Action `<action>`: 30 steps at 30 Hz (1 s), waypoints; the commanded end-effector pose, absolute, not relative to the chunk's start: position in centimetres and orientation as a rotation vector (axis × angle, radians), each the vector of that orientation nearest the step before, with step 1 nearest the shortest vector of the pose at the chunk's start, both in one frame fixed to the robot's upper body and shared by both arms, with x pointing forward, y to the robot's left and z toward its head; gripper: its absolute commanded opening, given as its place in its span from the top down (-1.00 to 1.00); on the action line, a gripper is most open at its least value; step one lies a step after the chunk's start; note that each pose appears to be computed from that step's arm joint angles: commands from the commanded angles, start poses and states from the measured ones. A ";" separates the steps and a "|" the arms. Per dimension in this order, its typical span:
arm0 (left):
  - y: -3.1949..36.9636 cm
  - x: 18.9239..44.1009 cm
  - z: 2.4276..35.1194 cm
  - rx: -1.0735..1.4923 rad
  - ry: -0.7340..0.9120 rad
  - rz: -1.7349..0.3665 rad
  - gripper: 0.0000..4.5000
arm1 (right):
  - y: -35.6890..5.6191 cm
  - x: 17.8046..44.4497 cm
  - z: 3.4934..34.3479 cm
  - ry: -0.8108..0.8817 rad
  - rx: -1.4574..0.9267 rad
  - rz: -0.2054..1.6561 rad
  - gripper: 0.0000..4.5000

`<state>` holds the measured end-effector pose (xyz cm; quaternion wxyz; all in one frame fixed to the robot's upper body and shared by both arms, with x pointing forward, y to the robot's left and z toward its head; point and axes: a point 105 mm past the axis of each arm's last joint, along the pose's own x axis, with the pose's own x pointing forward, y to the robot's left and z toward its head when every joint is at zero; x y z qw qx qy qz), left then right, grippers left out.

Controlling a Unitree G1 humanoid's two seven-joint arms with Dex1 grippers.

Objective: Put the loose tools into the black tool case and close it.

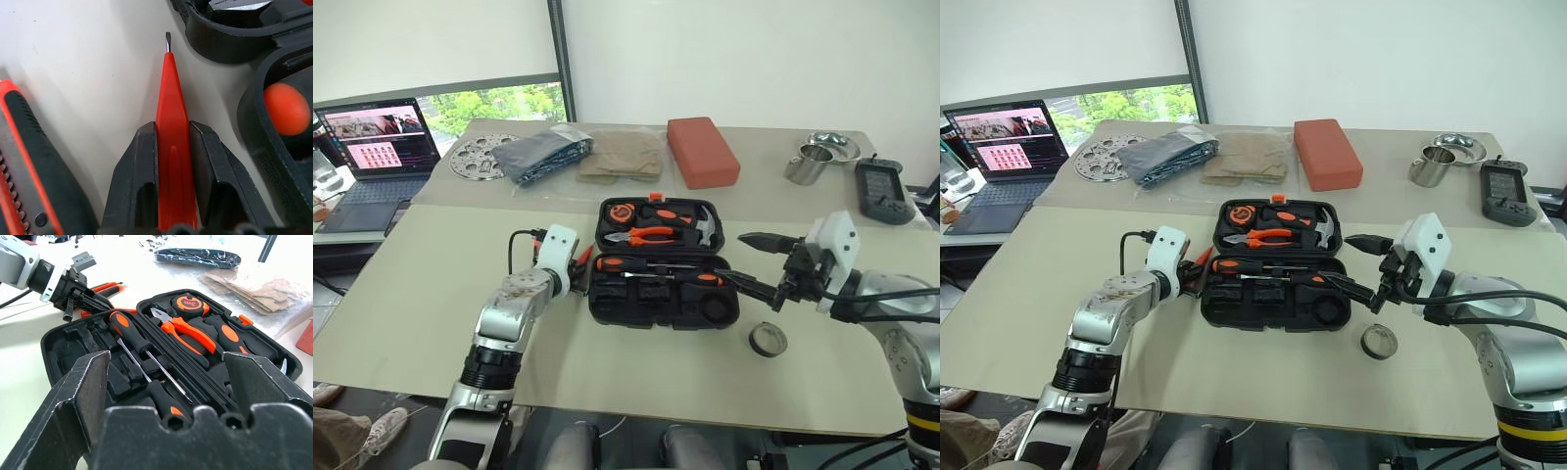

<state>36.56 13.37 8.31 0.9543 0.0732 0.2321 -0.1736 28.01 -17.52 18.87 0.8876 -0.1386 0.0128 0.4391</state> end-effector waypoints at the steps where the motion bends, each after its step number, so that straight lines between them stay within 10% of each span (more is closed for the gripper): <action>1: 13.7 36.3 9.1 0.138 0.446 -0.335 0.79 | -17.6 27.5 20.2 -0.015 -0.308 0.933 -0.90; 16: 14.6 35.8 18.5 0.267 0.017 -0.774 0.79 | -18.6 27.0 20.2 -0.043 -0.253 0.963 -0.90; 30: 9.3 34.4 14.3 0.680 0.131 -1.498 0.79 | -22.7 24.8 18.8 -0.065 -0.294 0.935 -0.90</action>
